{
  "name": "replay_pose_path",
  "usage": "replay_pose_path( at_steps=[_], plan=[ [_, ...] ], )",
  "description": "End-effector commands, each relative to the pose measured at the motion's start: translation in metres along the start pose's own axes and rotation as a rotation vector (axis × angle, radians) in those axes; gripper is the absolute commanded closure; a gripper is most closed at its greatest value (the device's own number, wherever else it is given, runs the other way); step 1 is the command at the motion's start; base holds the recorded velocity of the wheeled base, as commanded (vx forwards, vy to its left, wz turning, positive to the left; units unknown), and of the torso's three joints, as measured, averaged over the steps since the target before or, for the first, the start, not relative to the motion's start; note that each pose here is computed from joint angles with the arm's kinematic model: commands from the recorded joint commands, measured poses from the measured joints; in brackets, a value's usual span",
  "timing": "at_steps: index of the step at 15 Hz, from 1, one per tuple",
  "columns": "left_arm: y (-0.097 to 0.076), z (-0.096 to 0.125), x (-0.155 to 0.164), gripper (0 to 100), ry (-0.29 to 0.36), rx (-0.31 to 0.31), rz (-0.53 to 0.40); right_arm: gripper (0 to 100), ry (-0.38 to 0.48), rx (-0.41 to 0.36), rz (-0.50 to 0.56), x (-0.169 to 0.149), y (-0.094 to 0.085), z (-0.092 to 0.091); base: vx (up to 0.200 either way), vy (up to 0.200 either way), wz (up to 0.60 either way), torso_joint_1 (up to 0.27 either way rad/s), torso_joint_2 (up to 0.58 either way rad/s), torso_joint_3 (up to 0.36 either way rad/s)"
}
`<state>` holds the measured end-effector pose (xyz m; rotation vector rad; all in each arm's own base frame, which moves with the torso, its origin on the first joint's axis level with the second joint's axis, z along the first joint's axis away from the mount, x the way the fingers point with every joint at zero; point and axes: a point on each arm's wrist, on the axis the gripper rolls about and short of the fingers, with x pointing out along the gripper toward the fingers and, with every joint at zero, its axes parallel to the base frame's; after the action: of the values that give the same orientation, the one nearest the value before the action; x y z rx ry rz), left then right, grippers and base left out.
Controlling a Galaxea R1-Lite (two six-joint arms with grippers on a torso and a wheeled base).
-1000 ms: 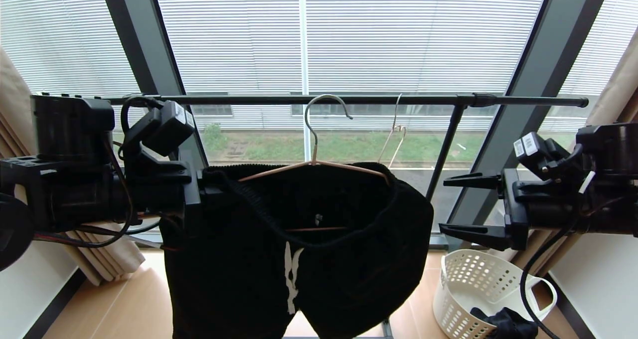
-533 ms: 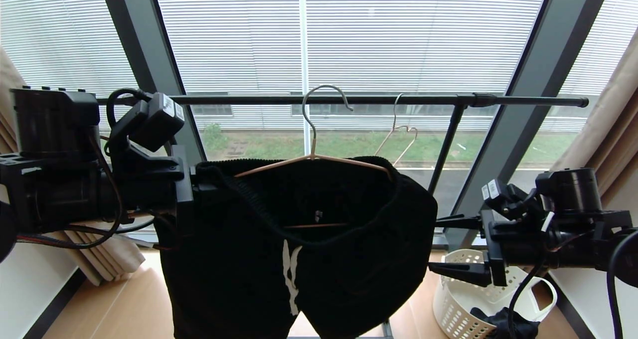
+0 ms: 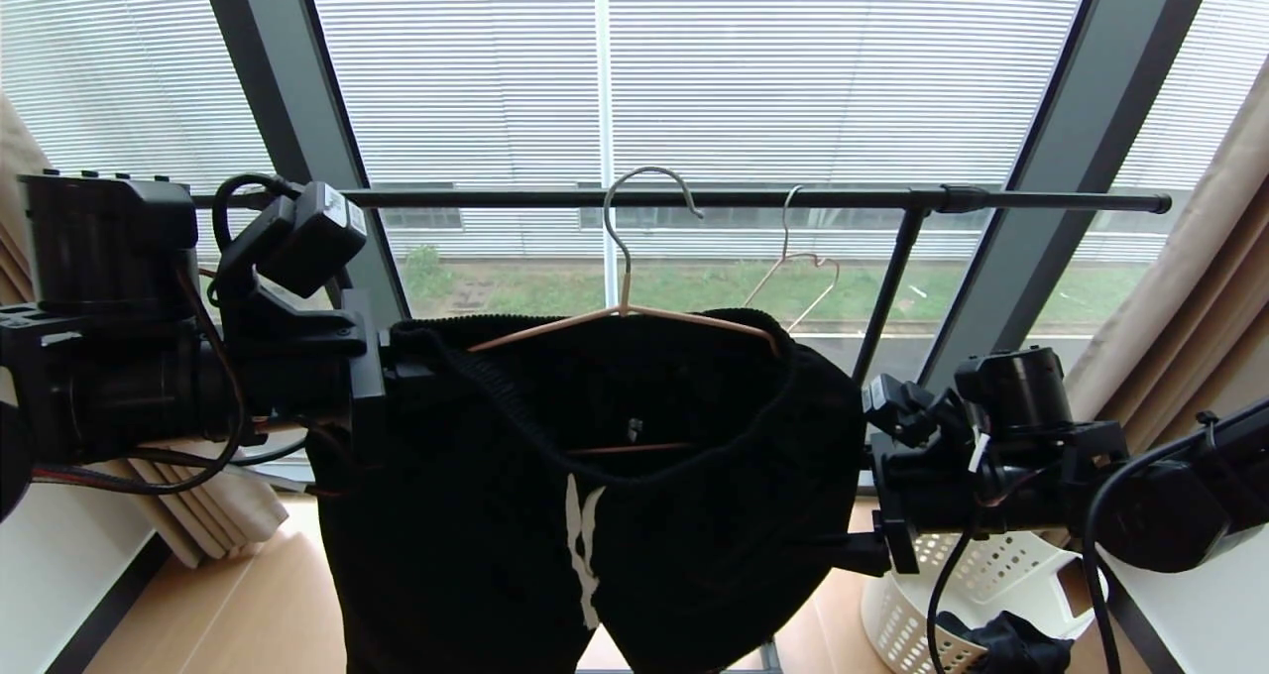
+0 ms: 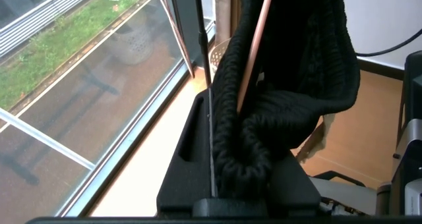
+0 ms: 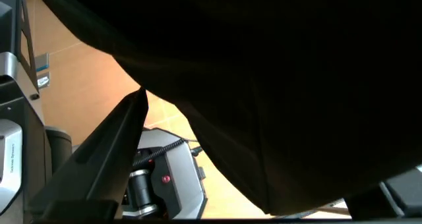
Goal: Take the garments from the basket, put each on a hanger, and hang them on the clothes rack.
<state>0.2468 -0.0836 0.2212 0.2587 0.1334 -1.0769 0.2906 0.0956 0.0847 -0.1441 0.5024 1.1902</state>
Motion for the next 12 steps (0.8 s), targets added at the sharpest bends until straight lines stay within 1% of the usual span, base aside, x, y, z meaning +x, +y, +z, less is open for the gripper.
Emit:
replay_pose_path(
  at_steps=[1, 2, 4, 6, 7, 12],
  plan=[
    [0.000, 0.000, 0.000, 100, 0.001, -0.002, 0.000, 0, 0.013, 0.010, 0.014, 0.007, -0.002, -0.004, 0.000, 0.000, 0.00, 0.000, 0.00, 0.000],
    [0.000, 0.000, 0.000, 100, -0.001, -0.010, -0.001, 100, 0.014, 0.010, 0.011, 0.007, -0.002, -0.004, 0.000, 0.000, 0.00, 0.000, 0.00, 0.000],
    [0.000, 0.000, 0.000, 100, -0.001, -0.031, -0.001, 100, 0.011, 0.013, -0.013, 0.000, -0.002, -0.004, 0.000, 0.000, 0.00, 0.000, 0.00, 0.000],
    [0.000, 0.000, 0.000, 100, 0.000, -0.033, 0.000, 100, 0.002, 0.017, -0.037, -0.007, -0.006, -0.004, 0.000, 0.000, 0.00, 0.000, 0.00, 0.000],
    [0.001, 0.000, -0.001, 100, 0.000, -0.033, 0.005, 100, -0.015, 0.011, -0.068, -0.018, -0.008, 0.000, 0.000, 0.000, 0.00, 0.000, 0.00, 0.000],
    [0.002, -0.001, -0.006, 100, 0.000, -0.035, 0.022, 100, -0.046, 0.009, -0.144, -0.044, -0.009, 0.002, 0.000, 0.000, 0.00, 0.000, 0.00, 0.000]
  ],
)
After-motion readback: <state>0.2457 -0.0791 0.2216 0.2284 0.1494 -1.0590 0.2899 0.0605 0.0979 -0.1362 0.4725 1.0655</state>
